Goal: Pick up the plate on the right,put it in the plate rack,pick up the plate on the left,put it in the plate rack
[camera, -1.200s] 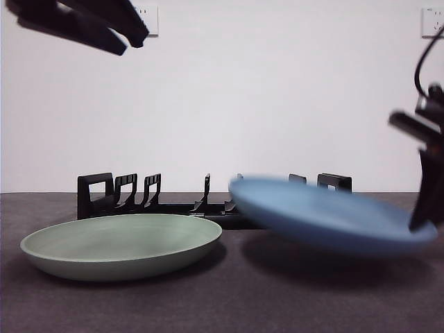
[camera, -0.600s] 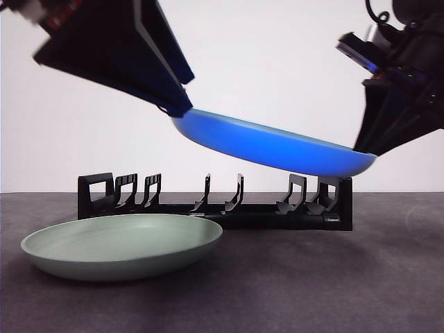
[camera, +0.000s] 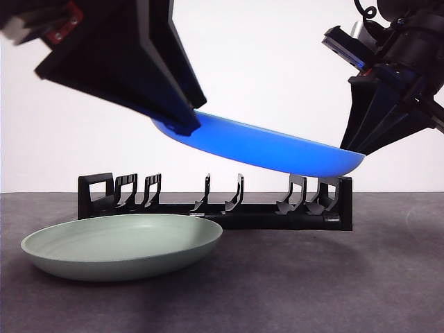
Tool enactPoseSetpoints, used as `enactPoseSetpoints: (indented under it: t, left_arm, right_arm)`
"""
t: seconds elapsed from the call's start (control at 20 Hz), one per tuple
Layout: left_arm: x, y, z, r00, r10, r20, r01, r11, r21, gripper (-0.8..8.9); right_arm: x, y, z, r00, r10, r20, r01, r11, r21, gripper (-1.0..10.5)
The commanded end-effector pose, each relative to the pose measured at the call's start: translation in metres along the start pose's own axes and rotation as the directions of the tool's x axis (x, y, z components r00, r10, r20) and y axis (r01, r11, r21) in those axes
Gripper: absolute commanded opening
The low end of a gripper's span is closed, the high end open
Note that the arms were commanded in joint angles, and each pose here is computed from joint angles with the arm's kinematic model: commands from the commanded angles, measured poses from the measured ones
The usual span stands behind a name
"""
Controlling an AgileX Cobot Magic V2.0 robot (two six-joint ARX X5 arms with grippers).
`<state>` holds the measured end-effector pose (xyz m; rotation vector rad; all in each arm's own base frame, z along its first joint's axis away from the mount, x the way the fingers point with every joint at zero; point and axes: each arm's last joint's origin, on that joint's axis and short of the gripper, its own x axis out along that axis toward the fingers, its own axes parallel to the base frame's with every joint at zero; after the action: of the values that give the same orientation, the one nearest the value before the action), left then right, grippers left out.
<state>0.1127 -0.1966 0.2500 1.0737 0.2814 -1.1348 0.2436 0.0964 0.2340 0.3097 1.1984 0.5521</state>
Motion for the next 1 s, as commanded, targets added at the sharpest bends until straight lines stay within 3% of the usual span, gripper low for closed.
enactPoseSetpoints:
  t: [0.05,0.2,0.3,0.35,0.7,0.85,0.9,1.0]
  left_arm:
    - [0.004,-0.004,-0.002,0.999,-0.037,-0.033,0.039,0.998,0.039,2.04]
    - [0.011,-0.006,-0.003,0.996,-0.059,-0.059,0.062,0.997,0.044,1.71]
    - [0.013,-0.006,-0.003,0.996,-0.060,-0.060,0.063,0.997,0.045,0.19]
    - [0.013,-0.006,-0.003,0.997,-0.058,-0.058,0.061,0.997,0.045,-0.11]
    - [0.013,-0.005,-0.003,0.997,-0.055,-0.059,0.058,0.997,0.045,-0.09]
    - [0.013,-0.005,-0.003,0.997,-0.055,-0.060,0.058,0.997,0.045,-0.09]
    - [0.013,-0.005,-0.003,0.997,-0.055,-0.059,0.057,0.997,0.045,-0.09]
    - [0.013,-0.005,-0.003,0.997,-0.055,-0.058,0.057,0.997,0.045,-0.09]
  right_arm:
    - [0.001,0.001,0.000,1.000,0.013,-0.005,-0.013,1.000,0.002,-0.1]
    - [0.001,0.003,-0.001,1.000,0.015,-0.007,-0.015,1.000,-0.003,-0.1]
    - [0.001,0.003,-0.001,1.000,0.015,-0.006,-0.015,1.000,-0.005,-0.1]
    - [0.001,0.003,-0.001,1.000,0.015,-0.006,-0.015,1.000,-0.007,-0.1]
    - [-0.010,0.011,0.011,0.996,0.039,0.075,-0.034,0.998,-0.056,0.1]
    - [-0.032,0.026,0.023,0.984,0.071,0.164,-0.054,0.993,-0.107,3.2]
    - [-0.040,0.031,0.026,0.978,0.082,0.193,-0.059,0.990,-0.125,3.8]
    - [-0.058,0.041,0.031,0.962,0.107,0.250,-0.067,0.984,-0.163,3.8]
